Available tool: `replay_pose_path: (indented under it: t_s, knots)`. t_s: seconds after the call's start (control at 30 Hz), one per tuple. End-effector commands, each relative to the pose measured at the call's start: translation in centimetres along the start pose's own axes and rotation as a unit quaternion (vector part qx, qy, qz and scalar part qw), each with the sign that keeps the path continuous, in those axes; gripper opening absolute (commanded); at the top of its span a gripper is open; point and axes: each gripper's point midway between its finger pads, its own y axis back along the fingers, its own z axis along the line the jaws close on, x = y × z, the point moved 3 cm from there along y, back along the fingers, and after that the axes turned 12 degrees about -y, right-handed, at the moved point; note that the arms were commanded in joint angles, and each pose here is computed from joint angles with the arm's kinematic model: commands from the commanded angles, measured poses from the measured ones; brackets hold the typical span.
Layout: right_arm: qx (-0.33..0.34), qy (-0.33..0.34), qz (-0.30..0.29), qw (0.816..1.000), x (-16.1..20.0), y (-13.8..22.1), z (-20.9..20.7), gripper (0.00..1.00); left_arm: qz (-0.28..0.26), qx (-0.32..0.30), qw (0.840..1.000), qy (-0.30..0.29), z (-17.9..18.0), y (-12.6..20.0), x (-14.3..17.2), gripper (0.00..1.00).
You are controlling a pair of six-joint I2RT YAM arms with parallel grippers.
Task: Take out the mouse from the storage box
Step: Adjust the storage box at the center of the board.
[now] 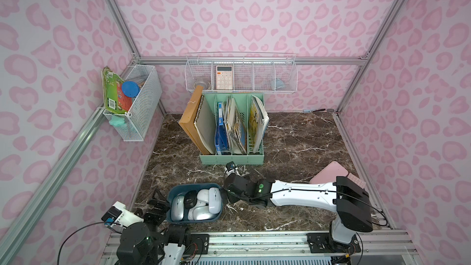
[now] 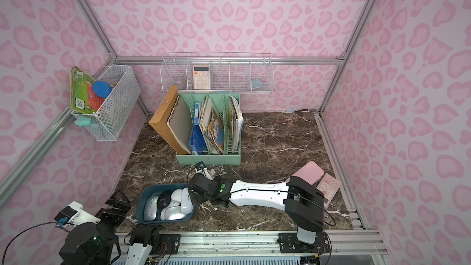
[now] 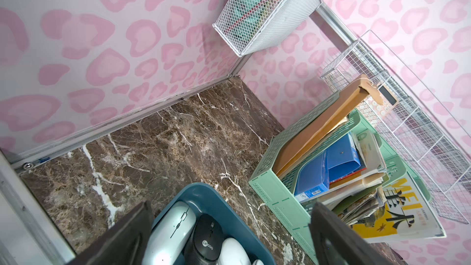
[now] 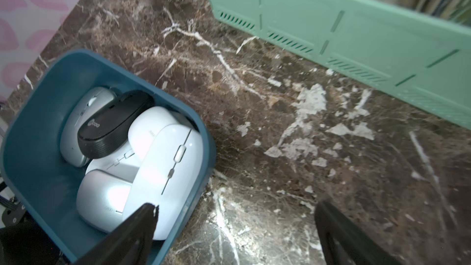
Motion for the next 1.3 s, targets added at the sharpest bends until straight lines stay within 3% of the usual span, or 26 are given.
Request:
replay_pose_path:
  t_s: [0.0,0.23,0.47,1.27]
  knots:
    - [0.028,-0.004,0.035,0.999,1.1,-0.9,-0.4,1.0,-0.002,0.02,1.0,-0.003,-0.7,-0.1,-0.2,1.0]
    - [0.066,-0.01,0.05,0.997,0.9,-2.2,0.4,1.0,-0.01,0.017,1.0,0.003,-0.4,0.0,-0.2,0.99]
    - [0.138,-0.001,0.069,0.988,1.0,-3.9,-0.1,0.9,-0.006,0.016,1.0,0.012,-0.3,0.2,-0.2,1.0]
    - [0.186,-0.005,0.049,0.981,1.4,-3.9,-2.0,0.8,-0.003,0.02,1.0,0.006,-0.6,-0.2,0.1,0.99]
